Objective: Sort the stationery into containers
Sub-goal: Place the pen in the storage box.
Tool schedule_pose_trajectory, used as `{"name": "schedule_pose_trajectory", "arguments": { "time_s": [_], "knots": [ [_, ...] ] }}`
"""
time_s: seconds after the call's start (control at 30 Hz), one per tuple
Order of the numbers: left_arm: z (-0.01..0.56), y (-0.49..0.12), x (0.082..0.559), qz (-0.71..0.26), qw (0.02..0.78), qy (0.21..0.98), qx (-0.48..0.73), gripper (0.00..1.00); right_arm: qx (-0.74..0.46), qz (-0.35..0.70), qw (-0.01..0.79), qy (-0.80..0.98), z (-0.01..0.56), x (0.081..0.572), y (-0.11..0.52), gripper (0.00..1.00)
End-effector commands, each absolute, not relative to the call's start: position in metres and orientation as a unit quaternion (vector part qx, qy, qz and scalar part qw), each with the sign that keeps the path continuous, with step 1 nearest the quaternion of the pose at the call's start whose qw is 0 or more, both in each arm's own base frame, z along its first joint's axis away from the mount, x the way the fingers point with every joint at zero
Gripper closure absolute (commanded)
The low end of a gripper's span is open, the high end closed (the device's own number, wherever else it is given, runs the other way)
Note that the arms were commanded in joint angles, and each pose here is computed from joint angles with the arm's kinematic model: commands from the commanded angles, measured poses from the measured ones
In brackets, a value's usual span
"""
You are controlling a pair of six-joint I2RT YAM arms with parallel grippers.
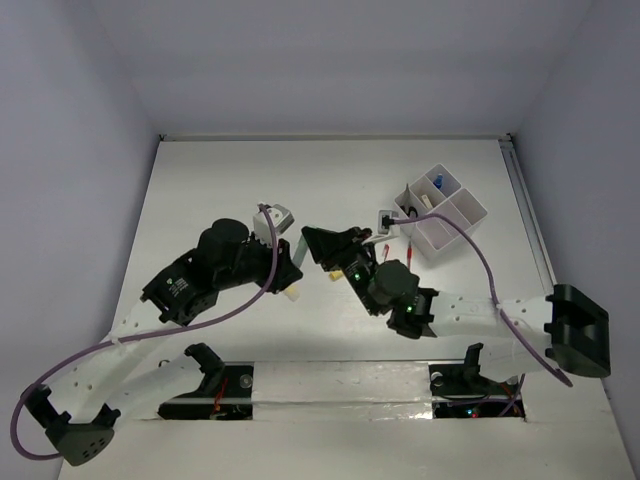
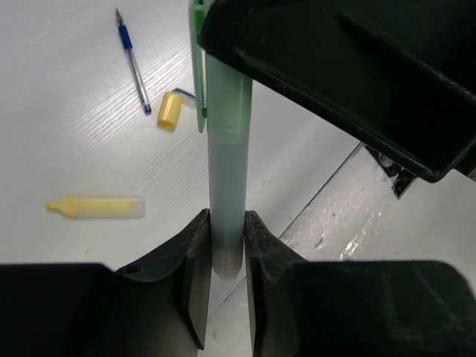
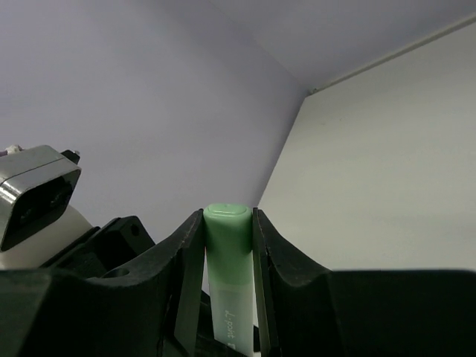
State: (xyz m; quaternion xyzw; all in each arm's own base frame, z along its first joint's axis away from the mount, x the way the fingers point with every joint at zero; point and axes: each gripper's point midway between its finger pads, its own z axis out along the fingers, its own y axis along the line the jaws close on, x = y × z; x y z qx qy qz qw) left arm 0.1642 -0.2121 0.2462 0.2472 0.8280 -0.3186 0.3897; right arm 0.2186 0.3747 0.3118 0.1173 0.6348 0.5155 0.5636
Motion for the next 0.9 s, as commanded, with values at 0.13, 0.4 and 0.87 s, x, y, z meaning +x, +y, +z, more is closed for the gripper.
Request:
{"name": "schedule_pose_trajectory", "arguments": {
  "time_s": [0.13,0.4,0.87],
  "knots": [
    [0.326,-0.224,0.206,-0.37,0.566,0.711,0.192,0.48,0.064,0.39,0.605,0.691,0.302,0.256,0.327,1.0],
    [0.296,-0.21,0.193,-0.359,0.558,0.723,0.193,0.26,0.164,0.236,0.659,0.695,0.285,0.329,0.198,1.0],
    [0.286,-0.194,0.193,-0.332,0.573,0.728,0.178,0.01,0.231,-0.099,0.746,0.616,0.305,0.366,0.025,1.0]
  ]
}}
